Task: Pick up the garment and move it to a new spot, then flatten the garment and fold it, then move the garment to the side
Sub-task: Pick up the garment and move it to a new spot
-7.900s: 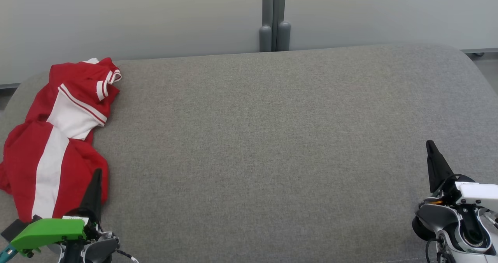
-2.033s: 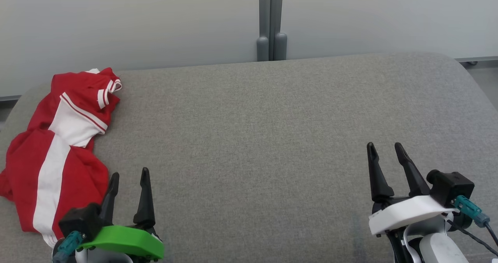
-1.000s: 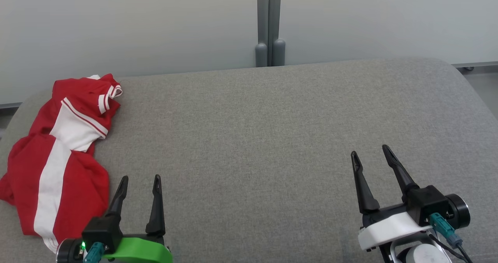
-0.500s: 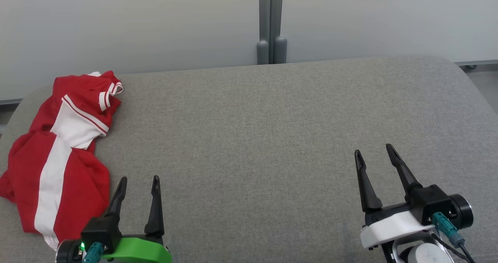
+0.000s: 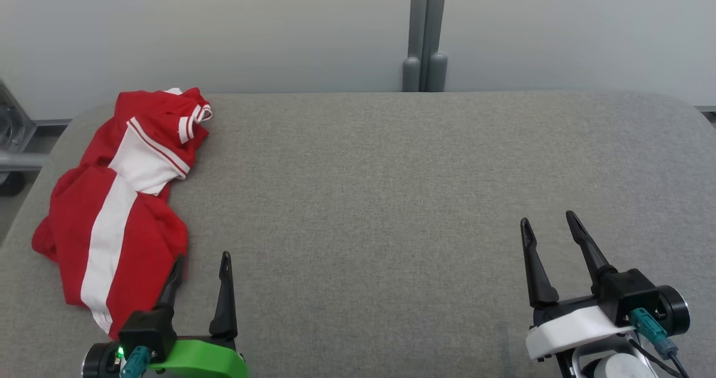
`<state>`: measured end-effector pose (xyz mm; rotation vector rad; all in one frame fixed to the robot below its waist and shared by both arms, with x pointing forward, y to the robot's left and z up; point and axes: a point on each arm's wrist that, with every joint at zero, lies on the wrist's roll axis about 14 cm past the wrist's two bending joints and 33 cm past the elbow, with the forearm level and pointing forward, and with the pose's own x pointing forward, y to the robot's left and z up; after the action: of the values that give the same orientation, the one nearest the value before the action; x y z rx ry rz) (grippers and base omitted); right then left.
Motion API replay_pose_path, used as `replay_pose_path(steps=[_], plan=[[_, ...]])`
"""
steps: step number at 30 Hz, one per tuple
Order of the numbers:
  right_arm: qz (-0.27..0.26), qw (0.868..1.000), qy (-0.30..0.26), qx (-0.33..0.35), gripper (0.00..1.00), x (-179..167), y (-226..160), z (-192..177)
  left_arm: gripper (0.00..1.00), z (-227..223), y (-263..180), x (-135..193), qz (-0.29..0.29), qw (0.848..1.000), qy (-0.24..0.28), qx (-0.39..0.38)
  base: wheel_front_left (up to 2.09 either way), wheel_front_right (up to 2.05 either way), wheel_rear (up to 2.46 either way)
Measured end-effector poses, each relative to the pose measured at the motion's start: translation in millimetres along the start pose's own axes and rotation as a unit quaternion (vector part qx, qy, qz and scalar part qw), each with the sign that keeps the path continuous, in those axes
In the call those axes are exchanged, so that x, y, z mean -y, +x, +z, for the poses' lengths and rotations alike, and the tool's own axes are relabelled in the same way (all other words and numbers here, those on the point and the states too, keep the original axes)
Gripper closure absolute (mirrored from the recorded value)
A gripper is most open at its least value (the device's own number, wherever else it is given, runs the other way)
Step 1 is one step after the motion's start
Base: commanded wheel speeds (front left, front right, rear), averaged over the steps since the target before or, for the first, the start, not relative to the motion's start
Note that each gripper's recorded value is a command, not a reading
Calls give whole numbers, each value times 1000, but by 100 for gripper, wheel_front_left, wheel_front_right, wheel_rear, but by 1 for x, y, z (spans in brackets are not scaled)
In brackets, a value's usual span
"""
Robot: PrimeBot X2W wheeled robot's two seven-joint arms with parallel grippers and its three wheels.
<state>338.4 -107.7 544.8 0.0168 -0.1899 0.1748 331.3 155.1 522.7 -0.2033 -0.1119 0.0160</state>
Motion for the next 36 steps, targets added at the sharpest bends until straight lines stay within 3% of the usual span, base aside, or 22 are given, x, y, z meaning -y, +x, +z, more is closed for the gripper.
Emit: replay_pose_path(steps=[9,27,36], plan=[[56,998,10,-2,0,-33,11,-3,0,10,-16,-29,48,999,3,15,0,0,0],[181,983,29,-7,0,-111,20,-5,0,30,-66,-88,157,986,7,50,0,0,0],[187,982,31,-9,0,-115,19,-6,0,37,-70,-100,176,983,9,59,0,0,0]])
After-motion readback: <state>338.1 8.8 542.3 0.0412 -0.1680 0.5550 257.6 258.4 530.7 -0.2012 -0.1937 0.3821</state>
